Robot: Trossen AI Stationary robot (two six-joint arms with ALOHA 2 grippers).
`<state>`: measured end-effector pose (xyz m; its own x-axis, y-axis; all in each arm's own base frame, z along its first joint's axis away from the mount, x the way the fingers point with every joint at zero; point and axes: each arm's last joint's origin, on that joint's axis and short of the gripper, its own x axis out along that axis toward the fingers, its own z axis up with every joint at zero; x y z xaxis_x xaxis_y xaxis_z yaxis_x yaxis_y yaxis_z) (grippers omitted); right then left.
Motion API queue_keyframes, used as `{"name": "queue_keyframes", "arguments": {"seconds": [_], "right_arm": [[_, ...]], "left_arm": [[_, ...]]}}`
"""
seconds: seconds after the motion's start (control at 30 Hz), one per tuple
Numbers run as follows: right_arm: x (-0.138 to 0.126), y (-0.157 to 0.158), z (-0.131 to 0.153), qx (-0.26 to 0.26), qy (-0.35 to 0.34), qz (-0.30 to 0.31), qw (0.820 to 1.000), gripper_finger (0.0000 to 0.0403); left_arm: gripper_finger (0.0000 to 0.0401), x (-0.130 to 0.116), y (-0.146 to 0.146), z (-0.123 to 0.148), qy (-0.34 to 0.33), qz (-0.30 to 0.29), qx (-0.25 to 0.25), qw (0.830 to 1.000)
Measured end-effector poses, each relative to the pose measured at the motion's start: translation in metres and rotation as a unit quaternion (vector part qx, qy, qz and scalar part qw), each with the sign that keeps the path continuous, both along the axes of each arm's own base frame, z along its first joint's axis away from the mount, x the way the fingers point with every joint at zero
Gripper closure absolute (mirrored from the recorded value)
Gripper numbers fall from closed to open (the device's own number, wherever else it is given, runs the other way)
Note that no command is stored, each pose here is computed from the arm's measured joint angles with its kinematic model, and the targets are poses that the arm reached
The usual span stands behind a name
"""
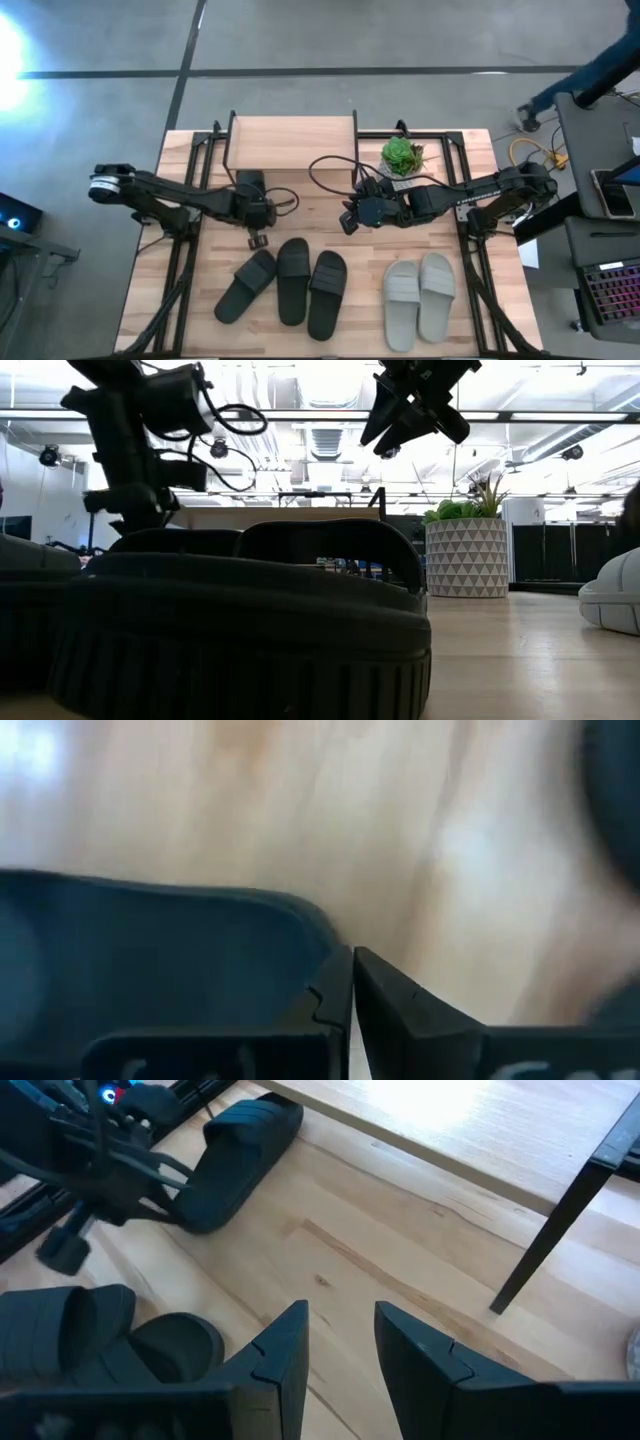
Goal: Pick and place slides into the shelf
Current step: Put the black slide under the shelf
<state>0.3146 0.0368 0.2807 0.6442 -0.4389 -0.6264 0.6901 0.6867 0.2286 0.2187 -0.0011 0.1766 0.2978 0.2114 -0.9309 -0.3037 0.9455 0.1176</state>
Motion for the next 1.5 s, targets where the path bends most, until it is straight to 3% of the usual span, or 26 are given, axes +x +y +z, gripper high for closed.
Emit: {"name": "queue_keyframes", "arguments": {"seconds": [0.13,0.37,0.47,0.7,0.83,1.03,1.3,1.5], "right_arm": [[0.0,0.0,0.0,0.0,0.001,0.0,1.0,0.0294],[-0.002,-0.001,-0.003,-0.005,0.011,-0.002,1.0,0.0294],[-0.002,-0.001,-0.004,-0.005,0.013,-0.002,1.0,0.0294],[-0.003,-0.001,-0.005,-0.005,0.021,0.003,1.0,0.0294],[-0.004,-0.001,-0.006,-0.01,0.031,0.006,0.999,0.0294],[-0.004,-0.001,-0.006,-0.013,0.034,0.009,0.999,0.0294],[-0.005,-0.001,-0.007,-0.012,0.038,0.007,0.999,0.0294],[-0.006,-0.001,-0.008,-0.013,0.046,0.006,0.999,0.0294]], "left_arm": [[0.0401,-0.01,-0.002,-0.001,0.027,0.036,-0.035,0.998],[0.0401,-0.024,-0.004,-0.001,0.028,0.079,-0.039,0.996],[0.0401,-0.029,-0.007,0.003,0.012,0.09,-0.082,0.993],[0.0401,-0.021,-0.033,0.027,-0.123,0.003,-0.16,0.979],[0.0401,-0.021,-0.034,0.008,-0.1,-0.006,-0.142,0.985],[0.0401,-0.018,-0.027,-0.012,-0.07,0.026,-0.031,0.997],[0.0401,-0.019,-0.021,-0.038,-0.01,0.042,-0.013,0.999],[0.0401,-0.018,-0.018,-0.042,-0.006,0.055,0.042,0.998]]}}
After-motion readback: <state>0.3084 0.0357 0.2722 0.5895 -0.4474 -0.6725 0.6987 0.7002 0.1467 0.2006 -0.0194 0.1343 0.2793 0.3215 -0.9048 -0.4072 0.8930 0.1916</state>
